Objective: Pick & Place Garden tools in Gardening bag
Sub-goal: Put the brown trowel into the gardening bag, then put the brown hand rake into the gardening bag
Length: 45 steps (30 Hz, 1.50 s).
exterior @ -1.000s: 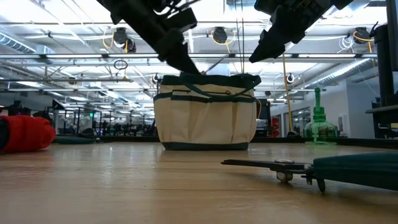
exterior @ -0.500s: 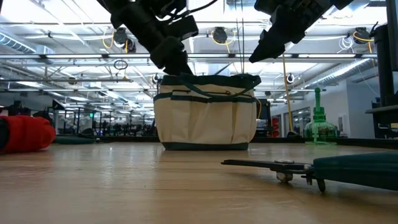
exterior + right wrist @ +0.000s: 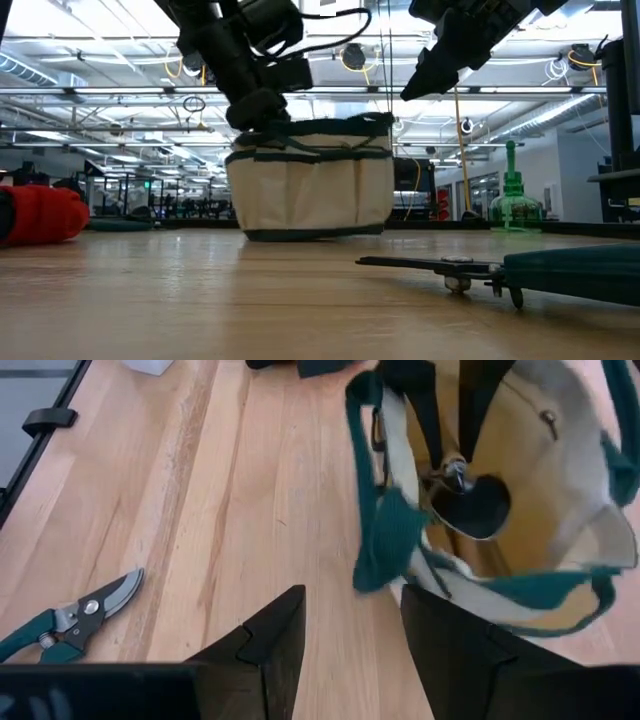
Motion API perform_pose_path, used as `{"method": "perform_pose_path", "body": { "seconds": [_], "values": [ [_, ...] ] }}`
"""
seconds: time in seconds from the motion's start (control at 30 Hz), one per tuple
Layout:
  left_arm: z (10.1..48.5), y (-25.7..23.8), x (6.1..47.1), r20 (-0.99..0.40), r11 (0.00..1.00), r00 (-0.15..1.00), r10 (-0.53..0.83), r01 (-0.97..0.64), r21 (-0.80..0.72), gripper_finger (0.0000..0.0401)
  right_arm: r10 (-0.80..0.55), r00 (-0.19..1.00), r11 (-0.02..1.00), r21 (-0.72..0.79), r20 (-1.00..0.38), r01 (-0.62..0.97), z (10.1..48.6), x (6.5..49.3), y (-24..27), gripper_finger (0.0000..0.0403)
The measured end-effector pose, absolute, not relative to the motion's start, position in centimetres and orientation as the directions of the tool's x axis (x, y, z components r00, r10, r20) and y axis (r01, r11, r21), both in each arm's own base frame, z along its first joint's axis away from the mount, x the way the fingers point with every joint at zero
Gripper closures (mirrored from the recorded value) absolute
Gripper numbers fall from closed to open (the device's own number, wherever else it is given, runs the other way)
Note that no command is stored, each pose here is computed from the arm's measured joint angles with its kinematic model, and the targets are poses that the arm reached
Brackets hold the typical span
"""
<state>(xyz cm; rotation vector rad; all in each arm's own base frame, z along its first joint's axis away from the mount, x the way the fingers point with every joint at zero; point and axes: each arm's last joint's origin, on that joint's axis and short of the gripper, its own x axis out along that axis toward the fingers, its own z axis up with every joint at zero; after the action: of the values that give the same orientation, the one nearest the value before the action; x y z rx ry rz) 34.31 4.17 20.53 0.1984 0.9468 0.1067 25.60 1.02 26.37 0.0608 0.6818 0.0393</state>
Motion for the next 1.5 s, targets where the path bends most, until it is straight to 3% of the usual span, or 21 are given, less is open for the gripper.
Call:
{"method": "perform_pose_path", "body": {
  "seconds": [0.53,0.9,1.5],
  "values": [
    [19.8,4.4,34.3,-0.819,0.980,0.550,0.165,0.000,0.198,0.0337,0.056,0.776,0.997,0.069,-0.628,-0.016,26.4,25.6,1.0,0.0243],
    [19.8,4.4,34.3,-0.819,0.978,0.550,0.164,0.018,0.208,0.0289,0.056,0.775,0.997,0.069,-0.629,-0.017,26.4,25.6,1.0,0.0243],
    [20.5,3.5,34.6,-0.785,0.956,0.595,0.176,0.088,0.281,0.0286,0.059,0.851,0.997,0.071,-0.522,-0.025,27.4,26.3,1.0,0.0243]
  ]
}}
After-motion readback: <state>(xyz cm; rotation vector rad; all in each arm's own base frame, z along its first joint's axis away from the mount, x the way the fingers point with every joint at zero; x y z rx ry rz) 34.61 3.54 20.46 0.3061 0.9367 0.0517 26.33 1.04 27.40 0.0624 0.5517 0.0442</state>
